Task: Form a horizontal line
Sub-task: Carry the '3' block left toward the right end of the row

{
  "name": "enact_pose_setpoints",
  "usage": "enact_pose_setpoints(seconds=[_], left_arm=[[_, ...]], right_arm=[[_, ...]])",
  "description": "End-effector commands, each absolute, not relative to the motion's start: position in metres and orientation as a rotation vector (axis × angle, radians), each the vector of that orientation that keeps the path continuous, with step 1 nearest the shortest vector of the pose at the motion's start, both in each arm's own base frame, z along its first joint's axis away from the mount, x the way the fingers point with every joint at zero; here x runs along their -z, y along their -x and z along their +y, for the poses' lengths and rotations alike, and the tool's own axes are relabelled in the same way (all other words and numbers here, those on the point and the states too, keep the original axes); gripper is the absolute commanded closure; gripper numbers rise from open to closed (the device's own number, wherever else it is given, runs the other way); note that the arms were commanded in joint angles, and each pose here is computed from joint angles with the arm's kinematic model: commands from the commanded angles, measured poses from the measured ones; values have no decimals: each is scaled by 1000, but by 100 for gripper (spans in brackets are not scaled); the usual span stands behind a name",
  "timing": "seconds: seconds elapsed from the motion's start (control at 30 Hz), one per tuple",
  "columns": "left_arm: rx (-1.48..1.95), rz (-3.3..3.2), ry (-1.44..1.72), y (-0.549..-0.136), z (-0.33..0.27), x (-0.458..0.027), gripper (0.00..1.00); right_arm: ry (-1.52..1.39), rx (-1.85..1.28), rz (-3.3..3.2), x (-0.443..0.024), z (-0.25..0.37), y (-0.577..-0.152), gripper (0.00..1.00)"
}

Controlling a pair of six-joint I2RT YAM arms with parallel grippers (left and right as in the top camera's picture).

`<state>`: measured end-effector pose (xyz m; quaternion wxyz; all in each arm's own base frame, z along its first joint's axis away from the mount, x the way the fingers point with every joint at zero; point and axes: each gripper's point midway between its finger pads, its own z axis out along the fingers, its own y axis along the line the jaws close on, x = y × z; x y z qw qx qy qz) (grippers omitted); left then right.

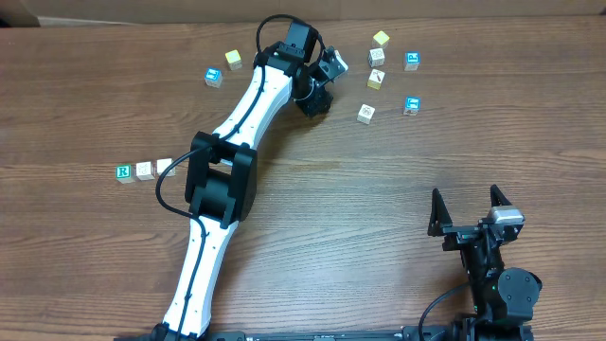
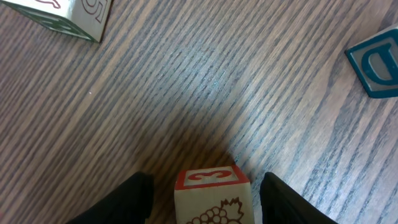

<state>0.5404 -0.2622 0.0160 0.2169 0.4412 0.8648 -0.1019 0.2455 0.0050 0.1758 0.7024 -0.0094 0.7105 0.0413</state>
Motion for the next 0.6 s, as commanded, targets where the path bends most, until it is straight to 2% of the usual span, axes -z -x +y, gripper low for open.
enact_pose_setpoints(seconds=[0.0, 0.4, 0.57], left_arm=[[313, 2421, -1218, -536, -265, -2, 49], [317, 2423, -1193, -538, -266, -3, 64], [299, 2451, -1151, -539, -263, -2, 67]], right_arm=[[23, -86, 1582, -173, 4, -246, 0], [23, -86, 1582, -173, 4, -246, 0], [23, -86, 1582, -173, 4, -246, 0]])
